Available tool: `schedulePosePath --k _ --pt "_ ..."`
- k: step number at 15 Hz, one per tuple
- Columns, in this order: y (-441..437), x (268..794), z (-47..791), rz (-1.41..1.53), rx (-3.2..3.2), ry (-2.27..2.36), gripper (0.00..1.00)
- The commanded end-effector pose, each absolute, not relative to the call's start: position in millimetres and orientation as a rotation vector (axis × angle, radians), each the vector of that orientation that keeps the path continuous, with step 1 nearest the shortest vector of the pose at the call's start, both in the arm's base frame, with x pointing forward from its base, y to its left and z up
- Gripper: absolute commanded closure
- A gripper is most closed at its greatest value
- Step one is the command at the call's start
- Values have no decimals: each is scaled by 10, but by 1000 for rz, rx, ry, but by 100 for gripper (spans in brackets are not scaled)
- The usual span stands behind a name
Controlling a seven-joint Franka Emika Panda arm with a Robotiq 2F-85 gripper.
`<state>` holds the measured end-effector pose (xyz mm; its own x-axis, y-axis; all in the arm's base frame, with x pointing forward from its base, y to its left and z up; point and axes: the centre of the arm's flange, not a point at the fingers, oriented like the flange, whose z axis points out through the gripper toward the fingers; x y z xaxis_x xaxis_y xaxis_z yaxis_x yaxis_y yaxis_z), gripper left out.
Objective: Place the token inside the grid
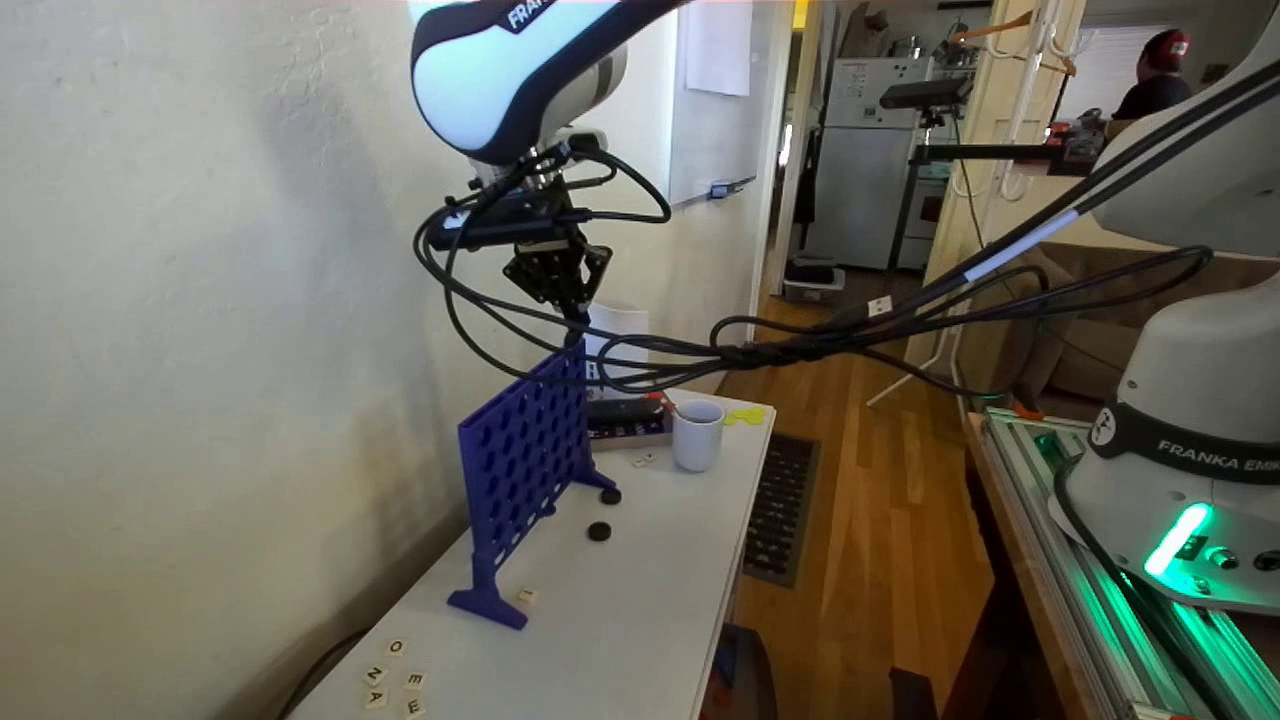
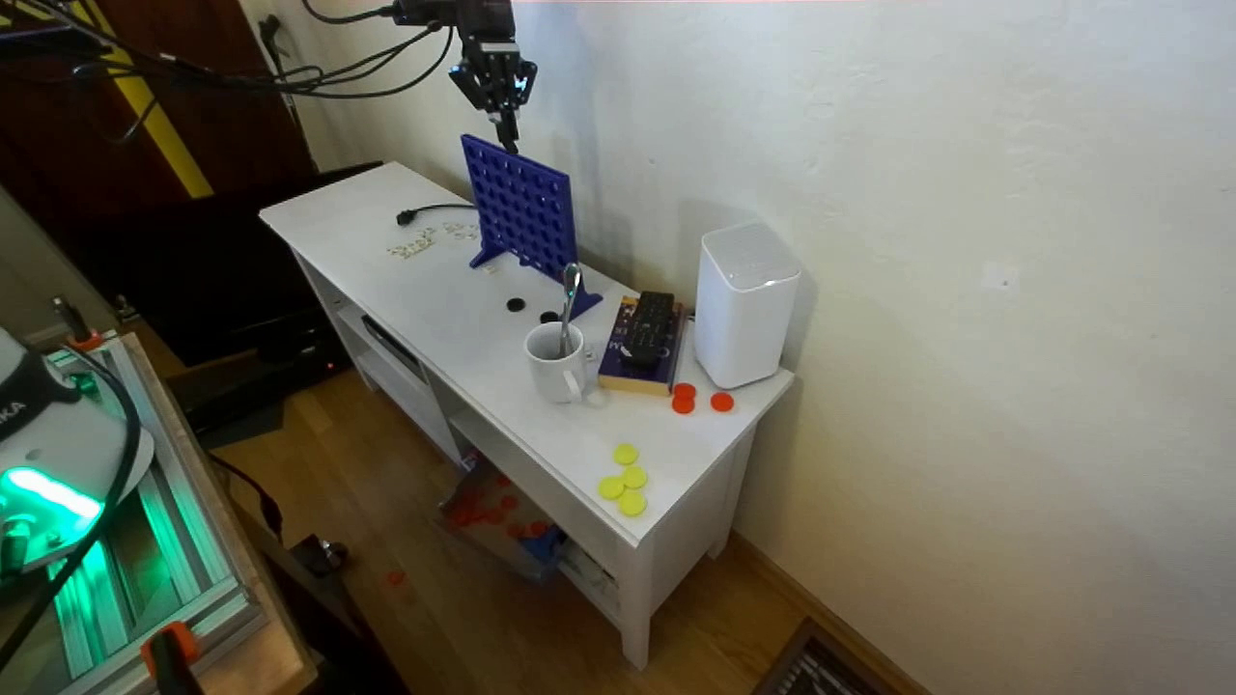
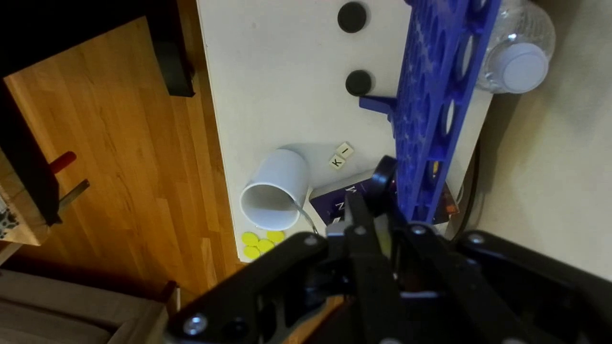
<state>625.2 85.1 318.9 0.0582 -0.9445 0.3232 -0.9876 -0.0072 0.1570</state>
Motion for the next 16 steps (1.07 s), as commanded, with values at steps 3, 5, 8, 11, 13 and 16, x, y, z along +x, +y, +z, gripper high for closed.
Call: schedulePosePath --k 3,5,8,11,13,16 --pt "933 6465 3098 219 2003 -1944 98" --pt "938 6504 3112 227 2001 -1944 98" --pt "937 6542 3133 244 2001 -1936 98" --pt "871 6583 3137 250 1989 -1937 98" --pt "811 6604 3128 254 1975 -1938 98" --pt "732 6636 3107 246 1958 -1946 98"
